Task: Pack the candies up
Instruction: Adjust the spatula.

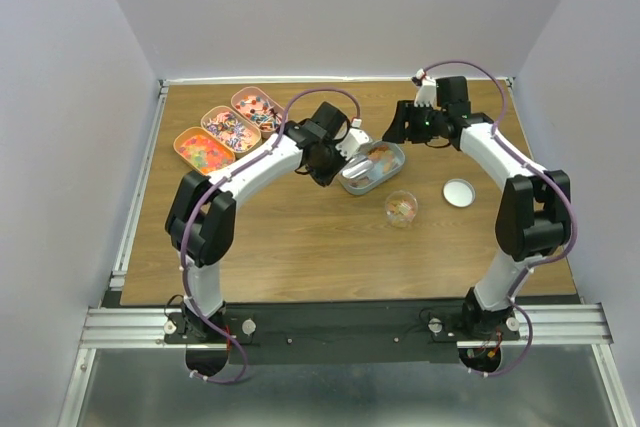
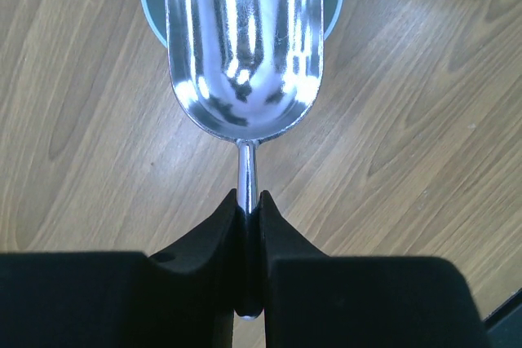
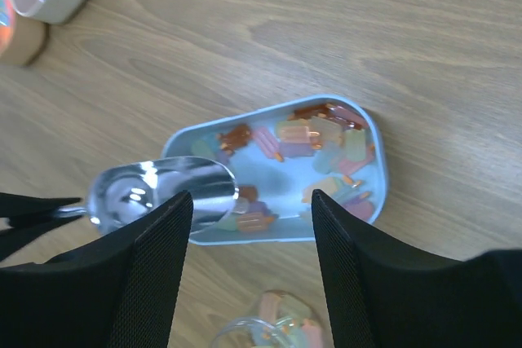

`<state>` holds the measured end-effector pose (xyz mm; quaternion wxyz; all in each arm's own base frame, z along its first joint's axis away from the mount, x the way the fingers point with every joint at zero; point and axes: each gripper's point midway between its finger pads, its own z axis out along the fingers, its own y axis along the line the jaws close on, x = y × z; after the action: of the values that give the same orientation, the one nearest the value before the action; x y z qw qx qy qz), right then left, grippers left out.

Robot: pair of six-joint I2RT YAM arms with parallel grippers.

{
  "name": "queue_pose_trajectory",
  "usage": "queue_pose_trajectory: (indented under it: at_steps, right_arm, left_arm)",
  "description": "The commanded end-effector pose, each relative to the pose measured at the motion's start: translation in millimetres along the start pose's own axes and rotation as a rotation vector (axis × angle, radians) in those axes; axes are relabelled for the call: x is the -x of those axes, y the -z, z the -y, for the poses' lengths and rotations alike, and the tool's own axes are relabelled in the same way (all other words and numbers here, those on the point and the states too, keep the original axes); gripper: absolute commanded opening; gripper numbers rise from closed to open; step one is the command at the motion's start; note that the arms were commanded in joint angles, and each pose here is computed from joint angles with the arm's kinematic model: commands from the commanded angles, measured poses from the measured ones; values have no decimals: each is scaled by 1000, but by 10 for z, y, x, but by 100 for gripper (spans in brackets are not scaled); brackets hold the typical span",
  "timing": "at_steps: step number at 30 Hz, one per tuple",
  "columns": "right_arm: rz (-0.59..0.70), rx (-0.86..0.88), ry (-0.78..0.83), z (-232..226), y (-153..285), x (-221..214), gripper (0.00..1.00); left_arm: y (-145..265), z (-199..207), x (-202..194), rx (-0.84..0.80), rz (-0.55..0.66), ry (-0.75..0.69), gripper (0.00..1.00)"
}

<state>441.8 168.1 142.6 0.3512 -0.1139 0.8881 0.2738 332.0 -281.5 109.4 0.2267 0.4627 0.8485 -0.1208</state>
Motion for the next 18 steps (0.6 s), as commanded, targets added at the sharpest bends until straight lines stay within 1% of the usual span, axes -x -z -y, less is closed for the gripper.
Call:
queue_pose_trajectory:
  at_steps: [1, 2, 7, 15, 18]
  right_arm:
    - [27, 73, -96, -213, 122, 83, 68]
    - [15, 73, -115, -204, 98, 35, 68]
    - [-32, 147, -154, -285, 33, -89, 68]
    - [-94, 202, -186, -269, -41, -306, 68]
    - [-115, 221, -197, -282, -59, -391, 66]
  left_arm:
    - [105, 114, 296, -73, 157, -41, 0]
    - [95, 121, 278, -79, 158, -42, 0]
    - [204, 170, 378, -95, 234, -76, 0]
    - [283, 173, 448, -101, 278, -93, 0]
    - [320, 165, 478, -99, 297, -99, 0]
